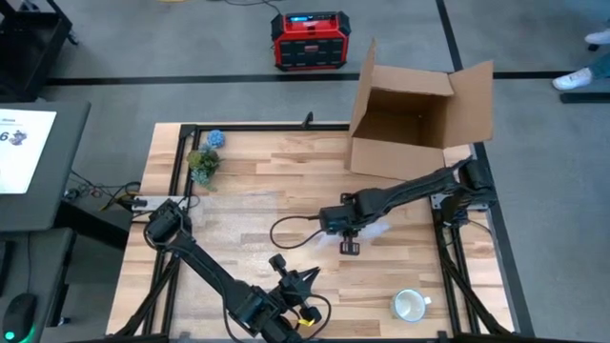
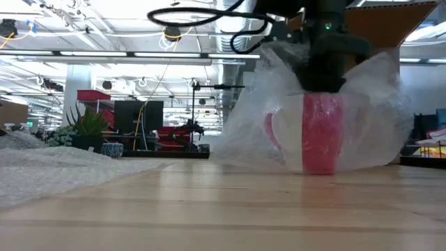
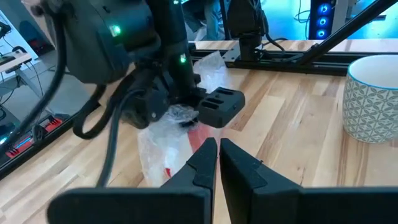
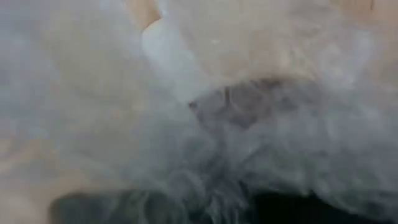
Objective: Wrap mug
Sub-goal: Wrap the red mug in the right bubble wrap
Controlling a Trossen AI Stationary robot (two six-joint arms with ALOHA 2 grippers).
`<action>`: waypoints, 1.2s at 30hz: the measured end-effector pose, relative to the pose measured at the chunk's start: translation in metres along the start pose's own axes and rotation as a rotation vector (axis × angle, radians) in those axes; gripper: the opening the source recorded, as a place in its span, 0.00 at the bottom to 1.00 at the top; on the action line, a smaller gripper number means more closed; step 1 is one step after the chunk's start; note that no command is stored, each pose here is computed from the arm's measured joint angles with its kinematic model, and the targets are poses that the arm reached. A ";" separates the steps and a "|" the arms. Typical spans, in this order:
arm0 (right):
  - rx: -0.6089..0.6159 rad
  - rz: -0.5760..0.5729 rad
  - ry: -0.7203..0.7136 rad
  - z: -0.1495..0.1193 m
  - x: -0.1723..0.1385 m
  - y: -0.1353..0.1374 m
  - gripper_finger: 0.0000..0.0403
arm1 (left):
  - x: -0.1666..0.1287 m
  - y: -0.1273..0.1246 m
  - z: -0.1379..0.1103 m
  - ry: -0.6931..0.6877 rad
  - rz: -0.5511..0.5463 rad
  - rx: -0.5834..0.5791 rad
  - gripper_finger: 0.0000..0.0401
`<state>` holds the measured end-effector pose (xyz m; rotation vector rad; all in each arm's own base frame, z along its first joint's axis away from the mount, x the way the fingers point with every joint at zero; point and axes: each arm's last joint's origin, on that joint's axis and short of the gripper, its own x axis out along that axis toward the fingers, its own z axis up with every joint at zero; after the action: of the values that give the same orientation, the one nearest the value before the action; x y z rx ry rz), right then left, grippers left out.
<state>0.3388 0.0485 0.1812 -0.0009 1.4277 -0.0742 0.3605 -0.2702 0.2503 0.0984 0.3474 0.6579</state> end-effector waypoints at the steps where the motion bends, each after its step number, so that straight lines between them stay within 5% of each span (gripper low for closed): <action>1: -0.015 -0.002 0.016 0.001 0.006 0.001 0.00 | -0.001 0.000 0.000 -0.001 -0.002 0.000 0.00; 7: -0.086 0.003 0.027 0.002 0.005 0.010 0.00 | -0.003 -0.001 -0.001 -0.001 -0.006 0.004 0.00; 25: -0.043 0.083 -0.338 -0.029 -0.123 -0.002 0.12 | -0.003 -0.001 -0.001 0.002 -0.009 0.005 0.00; 31: -0.005 0.012 -0.448 -0.020 -0.127 -0.003 0.04 | -0.003 -0.001 -0.001 0.003 -0.010 0.004 0.00; 36: -0.002 -0.024 -0.290 -0.014 -0.080 -0.005 0.01 | -0.003 -0.001 -0.001 0.003 -0.010 0.005 0.00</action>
<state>0.3136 0.0484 0.2584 -0.0296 1.1376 -0.0887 0.3588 -0.2725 0.2500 0.1004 0.3527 0.6471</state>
